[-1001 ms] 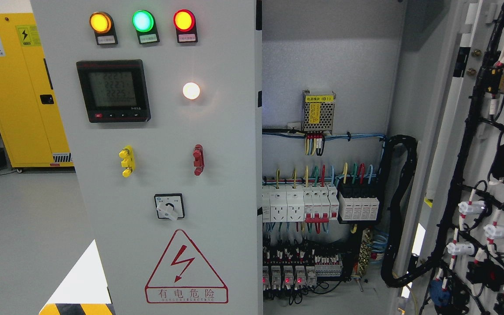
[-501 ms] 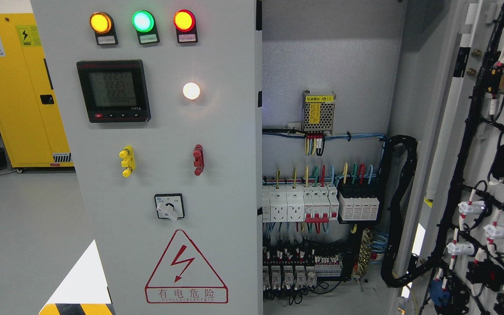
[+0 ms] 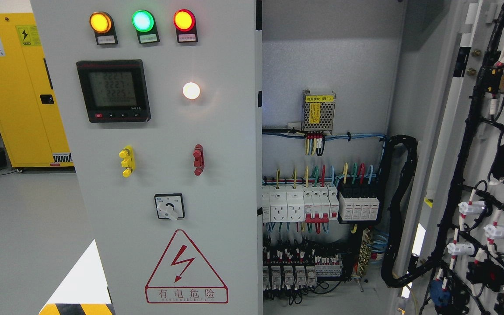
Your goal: Open door with both hands
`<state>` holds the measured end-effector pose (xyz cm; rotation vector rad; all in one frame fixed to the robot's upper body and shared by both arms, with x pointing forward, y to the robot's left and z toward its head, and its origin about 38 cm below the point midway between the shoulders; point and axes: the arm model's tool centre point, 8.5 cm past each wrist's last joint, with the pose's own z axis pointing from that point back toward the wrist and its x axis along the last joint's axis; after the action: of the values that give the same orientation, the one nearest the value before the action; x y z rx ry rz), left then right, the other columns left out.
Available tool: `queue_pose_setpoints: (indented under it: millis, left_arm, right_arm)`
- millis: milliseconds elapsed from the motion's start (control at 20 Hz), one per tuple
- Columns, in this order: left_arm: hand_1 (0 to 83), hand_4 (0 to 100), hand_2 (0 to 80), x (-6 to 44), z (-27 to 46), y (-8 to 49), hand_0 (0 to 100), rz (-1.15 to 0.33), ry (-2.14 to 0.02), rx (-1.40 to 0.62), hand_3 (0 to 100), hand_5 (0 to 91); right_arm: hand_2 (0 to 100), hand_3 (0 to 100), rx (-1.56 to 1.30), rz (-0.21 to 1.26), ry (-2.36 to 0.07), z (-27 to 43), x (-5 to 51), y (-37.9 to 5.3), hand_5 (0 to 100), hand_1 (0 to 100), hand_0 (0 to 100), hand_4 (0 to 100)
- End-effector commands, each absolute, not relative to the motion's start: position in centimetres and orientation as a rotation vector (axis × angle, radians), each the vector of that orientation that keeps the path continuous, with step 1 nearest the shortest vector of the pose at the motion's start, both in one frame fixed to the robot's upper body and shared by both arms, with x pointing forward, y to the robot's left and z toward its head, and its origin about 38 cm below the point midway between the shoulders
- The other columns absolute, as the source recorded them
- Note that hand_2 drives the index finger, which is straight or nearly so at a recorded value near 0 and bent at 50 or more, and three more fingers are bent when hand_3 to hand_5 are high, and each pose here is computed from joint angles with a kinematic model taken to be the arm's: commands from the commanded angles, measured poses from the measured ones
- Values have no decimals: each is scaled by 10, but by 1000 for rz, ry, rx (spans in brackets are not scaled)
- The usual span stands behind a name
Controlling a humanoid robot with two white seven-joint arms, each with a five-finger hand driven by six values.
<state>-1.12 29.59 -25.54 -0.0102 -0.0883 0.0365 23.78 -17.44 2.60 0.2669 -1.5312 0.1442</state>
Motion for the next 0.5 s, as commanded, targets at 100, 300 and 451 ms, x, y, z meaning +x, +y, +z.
queue_pose_setpoints:
  millis: [100, 300, 451]
  left_arm:
    - [0, 0, 0, -3, -255, 296, 0, 29, -100, -14, 0, 0]
    - [0, 0, 0, -2, -255, 297, 0, 30, -100, -13, 0, 0]
    - [0, 0, 0, -2, -255, 294, 0, 29, -101, -16, 0, 0]
  right_arm:
    - [0, 0, 418, 181, -2068, 203, 287, -140, 0, 122, 201, 0]
    - [0, 0, 417, 202, -2053, 225, 321, -131, 0, 120, 203, 0]
    - [0, 0, 402, 216, -2082, 241, 344, -130, 0, 120, 202, 0]
